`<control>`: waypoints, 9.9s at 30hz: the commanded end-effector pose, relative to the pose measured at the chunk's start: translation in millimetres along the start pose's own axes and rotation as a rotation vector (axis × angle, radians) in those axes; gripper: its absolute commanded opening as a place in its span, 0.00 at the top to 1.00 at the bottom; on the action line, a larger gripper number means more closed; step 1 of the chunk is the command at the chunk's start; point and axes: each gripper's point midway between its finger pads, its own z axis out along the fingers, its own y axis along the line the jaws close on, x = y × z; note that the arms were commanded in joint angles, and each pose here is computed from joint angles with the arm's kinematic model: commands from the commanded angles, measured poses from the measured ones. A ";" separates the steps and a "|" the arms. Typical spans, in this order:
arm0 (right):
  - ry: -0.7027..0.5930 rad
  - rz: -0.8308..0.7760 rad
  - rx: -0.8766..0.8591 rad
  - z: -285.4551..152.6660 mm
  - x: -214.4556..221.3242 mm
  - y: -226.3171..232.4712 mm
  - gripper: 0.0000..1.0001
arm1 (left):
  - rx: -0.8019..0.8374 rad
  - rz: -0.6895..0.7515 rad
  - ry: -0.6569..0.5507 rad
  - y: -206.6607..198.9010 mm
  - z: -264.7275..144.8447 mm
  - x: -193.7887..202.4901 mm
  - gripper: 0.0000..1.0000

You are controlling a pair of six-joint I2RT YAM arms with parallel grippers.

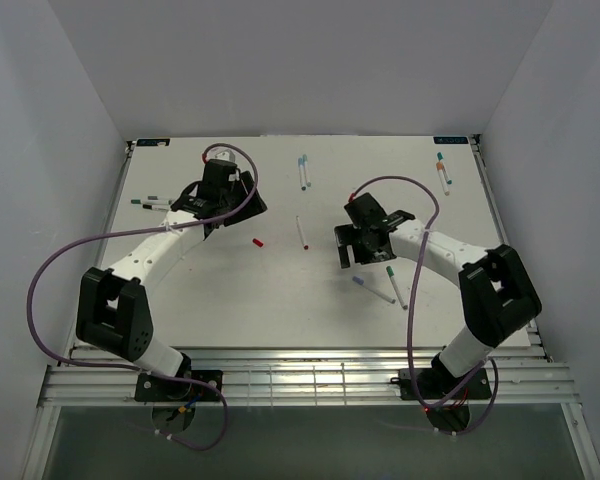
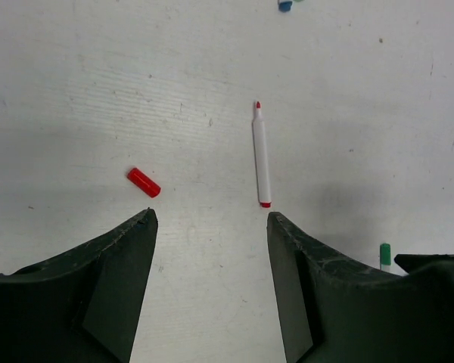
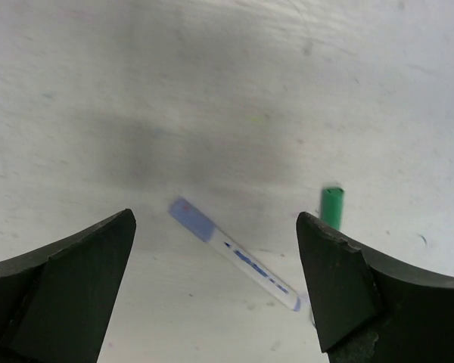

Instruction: Open the pen caps

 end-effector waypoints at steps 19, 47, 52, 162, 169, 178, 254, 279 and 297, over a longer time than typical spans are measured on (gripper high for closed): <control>0.102 0.067 -0.067 -5.4 68.6 -23.3 0.34 | 0.167 0.005 0.081 -13.3 -15.3 34.5 0.29; -0.034 -0.038 -0.562 -58.4 12.4 122.8 0.92 | 0.646 -0.154 0.299 -65.7 -36.5 109.8 0.30; -0.048 -0.031 -0.660 -65.3 5.6 142.9 0.92 | 0.667 -0.132 0.277 -77.2 -38.8 109.0 0.30; -0.156 -0.018 -0.427 84.7 -134.2 99.1 0.85 | -0.136 -0.192 0.255 86.7 81.0 86.7 0.55; -0.133 -0.016 -0.435 89.8 -125.6 99.8 0.75 | -0.131 -0.197 0.255 86.1 77.2 88.0 0.52; -0.171 -0.006 -0.456 71.0 -136.9 101.2 0.52 | -0.073 -0.188 0.183 72.0 52.6 68.3 0.50; -0.068 -0.022 -0.507 -64.0 -0.8 135.1 0.92 | 0.591 -0.098 0.183 -66.2 -49.7 94.5 0.38; -0.103 -0.042 -0.595 -85.2 -1.9 165.0 0.92 | 0.549 -0.117 0.258 -70.4 -22.7 121.2 0.40; -0.121 -0.044 -0.621 -88.8 -9.9 174.1 0.92 | 0.557 -0.128 0.280 -71.3 -22.5 125.9 0.72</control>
